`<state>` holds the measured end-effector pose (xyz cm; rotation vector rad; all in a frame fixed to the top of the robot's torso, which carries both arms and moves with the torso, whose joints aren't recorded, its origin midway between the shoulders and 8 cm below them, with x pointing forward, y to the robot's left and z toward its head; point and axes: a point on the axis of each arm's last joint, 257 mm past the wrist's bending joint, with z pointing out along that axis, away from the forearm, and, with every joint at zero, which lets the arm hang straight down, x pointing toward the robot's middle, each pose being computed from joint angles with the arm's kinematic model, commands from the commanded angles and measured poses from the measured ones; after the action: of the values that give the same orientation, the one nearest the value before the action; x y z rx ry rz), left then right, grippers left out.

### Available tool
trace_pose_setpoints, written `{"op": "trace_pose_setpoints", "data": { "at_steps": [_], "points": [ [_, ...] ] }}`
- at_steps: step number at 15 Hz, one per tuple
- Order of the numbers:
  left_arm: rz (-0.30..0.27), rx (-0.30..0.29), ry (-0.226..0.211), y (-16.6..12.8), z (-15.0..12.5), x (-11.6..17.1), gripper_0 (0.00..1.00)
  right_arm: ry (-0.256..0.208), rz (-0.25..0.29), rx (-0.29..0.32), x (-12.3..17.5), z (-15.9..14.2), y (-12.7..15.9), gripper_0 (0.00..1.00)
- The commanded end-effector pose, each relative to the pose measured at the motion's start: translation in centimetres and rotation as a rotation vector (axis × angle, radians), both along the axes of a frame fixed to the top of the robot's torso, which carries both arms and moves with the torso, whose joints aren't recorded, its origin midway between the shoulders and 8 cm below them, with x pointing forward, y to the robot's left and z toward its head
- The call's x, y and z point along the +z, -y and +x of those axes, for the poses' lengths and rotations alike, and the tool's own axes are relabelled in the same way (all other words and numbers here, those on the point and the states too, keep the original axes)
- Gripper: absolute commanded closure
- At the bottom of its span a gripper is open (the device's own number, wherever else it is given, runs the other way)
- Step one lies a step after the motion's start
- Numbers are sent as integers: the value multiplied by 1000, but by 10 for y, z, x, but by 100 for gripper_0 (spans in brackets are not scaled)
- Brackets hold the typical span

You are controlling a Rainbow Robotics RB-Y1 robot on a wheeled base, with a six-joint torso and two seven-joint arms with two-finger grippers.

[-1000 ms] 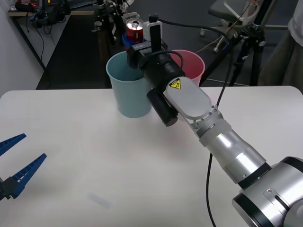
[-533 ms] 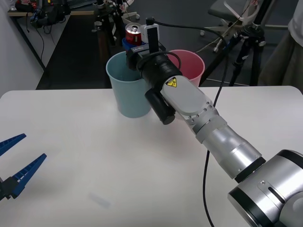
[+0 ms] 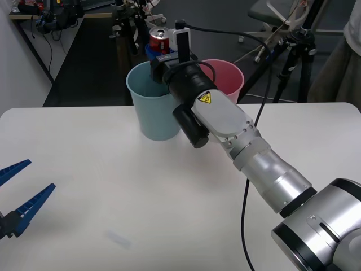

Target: Grasp the object on the table and drop it into the matching bin: aluminum can to the light blue bin, PET bottle to the pink bin.

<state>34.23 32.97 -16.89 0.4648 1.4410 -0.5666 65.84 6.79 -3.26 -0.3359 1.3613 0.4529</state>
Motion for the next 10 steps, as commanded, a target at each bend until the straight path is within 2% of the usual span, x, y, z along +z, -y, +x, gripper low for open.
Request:
{"op": "trace_pose_setpoints", "data": {
  "at_steps": [1, 10],
  "points": [
    [0, 0, 0, 0, 0, 0, 0, 1, -1, 0, 0, 0, 0, 0],
    [0, 0, 0, 0, 0, 0, 0, 4, -1, 1, 2, 0, 0, 0]
  ]
}}
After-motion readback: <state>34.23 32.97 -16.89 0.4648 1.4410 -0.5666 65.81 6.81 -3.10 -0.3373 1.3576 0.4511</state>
